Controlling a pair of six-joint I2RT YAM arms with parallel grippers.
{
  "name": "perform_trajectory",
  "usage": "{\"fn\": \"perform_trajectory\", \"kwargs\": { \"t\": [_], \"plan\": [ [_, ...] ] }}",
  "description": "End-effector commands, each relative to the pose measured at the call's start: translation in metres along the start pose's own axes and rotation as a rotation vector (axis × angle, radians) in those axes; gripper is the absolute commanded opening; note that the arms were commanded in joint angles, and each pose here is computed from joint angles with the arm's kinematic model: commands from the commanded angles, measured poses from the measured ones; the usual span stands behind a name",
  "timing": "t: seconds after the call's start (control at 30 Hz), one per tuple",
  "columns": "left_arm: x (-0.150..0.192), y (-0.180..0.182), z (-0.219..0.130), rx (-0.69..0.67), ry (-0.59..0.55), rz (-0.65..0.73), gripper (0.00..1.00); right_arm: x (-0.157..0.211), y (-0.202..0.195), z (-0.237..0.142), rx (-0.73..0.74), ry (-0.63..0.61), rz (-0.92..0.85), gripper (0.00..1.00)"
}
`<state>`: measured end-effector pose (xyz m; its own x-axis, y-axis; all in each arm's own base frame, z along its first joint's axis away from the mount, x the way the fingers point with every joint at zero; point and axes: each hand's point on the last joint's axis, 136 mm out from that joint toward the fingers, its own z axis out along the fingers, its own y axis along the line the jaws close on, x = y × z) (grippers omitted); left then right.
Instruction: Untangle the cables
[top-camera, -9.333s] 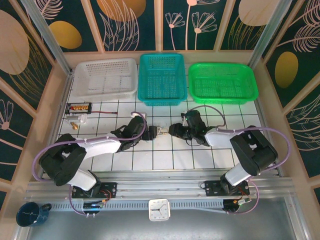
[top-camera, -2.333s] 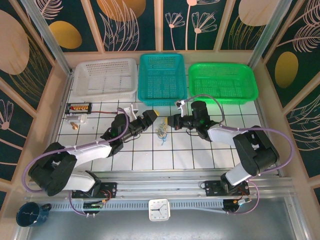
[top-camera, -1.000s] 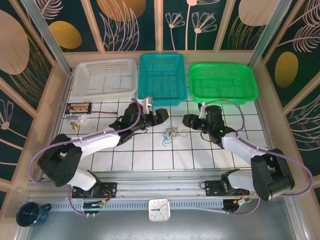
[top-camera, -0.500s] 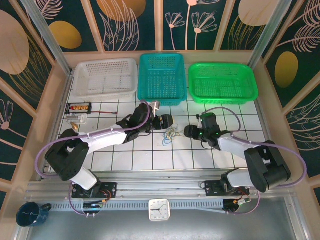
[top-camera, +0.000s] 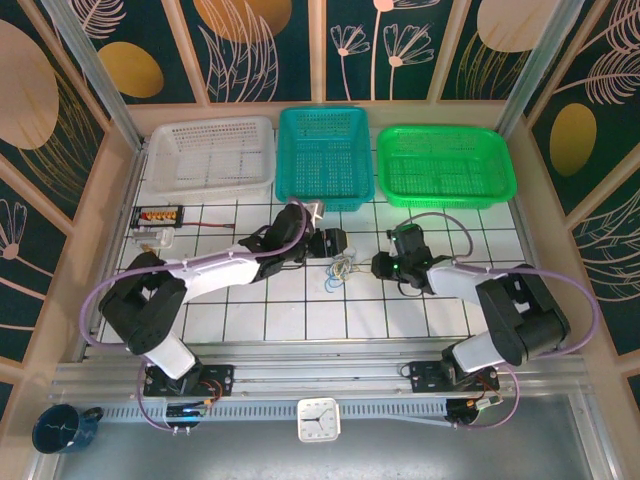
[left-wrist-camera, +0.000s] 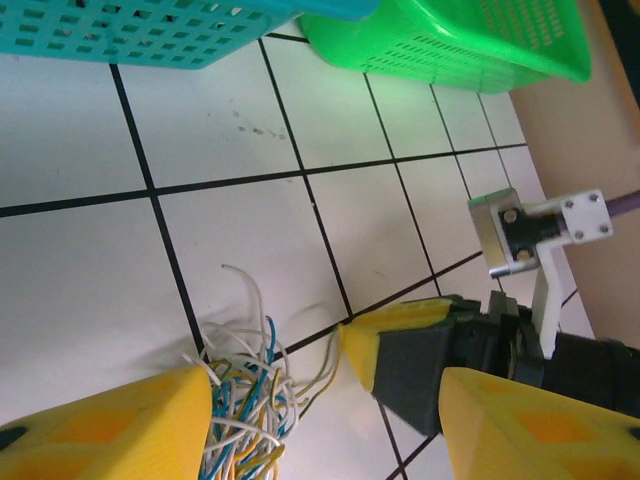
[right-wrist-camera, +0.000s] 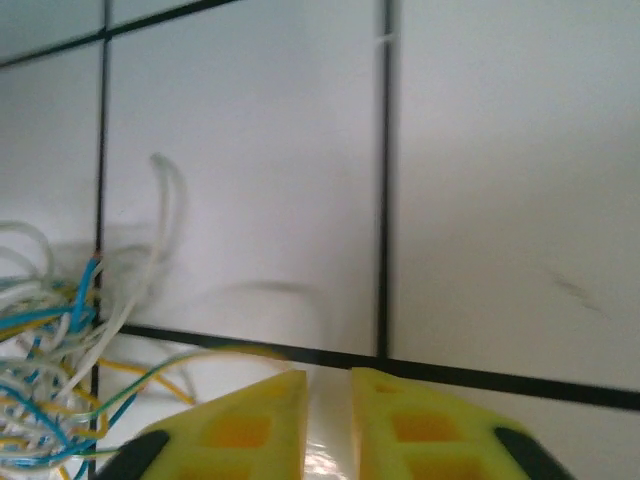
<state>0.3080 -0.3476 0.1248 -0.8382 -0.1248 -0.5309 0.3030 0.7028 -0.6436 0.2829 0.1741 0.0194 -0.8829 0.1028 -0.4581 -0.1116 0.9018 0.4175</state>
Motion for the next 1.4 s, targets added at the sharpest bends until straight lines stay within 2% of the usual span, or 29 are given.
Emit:
{"fn": "perform_trajectory", "kwargs": {
  "t": [0.0,0.07,0.2,0.67,0.7,0.83,0.93,1.13,1.37],
  "plan": [
    [0.002,0.008,0.010,-0.045,0.032,0.048,0.59,-0.008,0.029,0.002,-0.107,-0.014,-0.029,0.05],
    [0.004,0.011,0.015,-0.056,0.046,0.060,0.56,-0.010,0.034,0.002,-0.118,-0.016,-0.032,0.00],
    [0.004,0.016,0.026,-0.083,0.068,0.085,0.49,-0.011,0.043,0.002,-0.140,-0.020,-0.041,0.00],
    [0.009,0.021,0.040,-0.102,0.110,0.116,0.41,-0.016,0.047,-0.001,-0.118,-0.037,-0.056,0.00],
    [0.008,0.022,0.041,-0.106,0.113,0.119,0.41,-0.018,0.044,-0.003,-0.105,-0.045,-0.053,0.03],
    [0.010,0.022,0.043,-0.124,0.129,0.143,0.38,-0.026,0.032,-0.014,-0.057,-0.089,-0.022,0.33],
    [0.014,0.021,0.044,-0.150,0.143,0.173,0.38,-0.033,0.020,-0.023,-0.029,-0.122,0.017,0.45],
    [0.023,0.023,0.049,-0.196,0.173,0.211,0.37,-0.043,-0.006,-0.036,0.038,-0.167,0.106,0.49],
    [0.028,0.026,0.053,-0.228,0.192,0.236,0.36,-0.047,-0.010,-0.045,0.031,-0.202,0.131,0.49]
  ]
}}
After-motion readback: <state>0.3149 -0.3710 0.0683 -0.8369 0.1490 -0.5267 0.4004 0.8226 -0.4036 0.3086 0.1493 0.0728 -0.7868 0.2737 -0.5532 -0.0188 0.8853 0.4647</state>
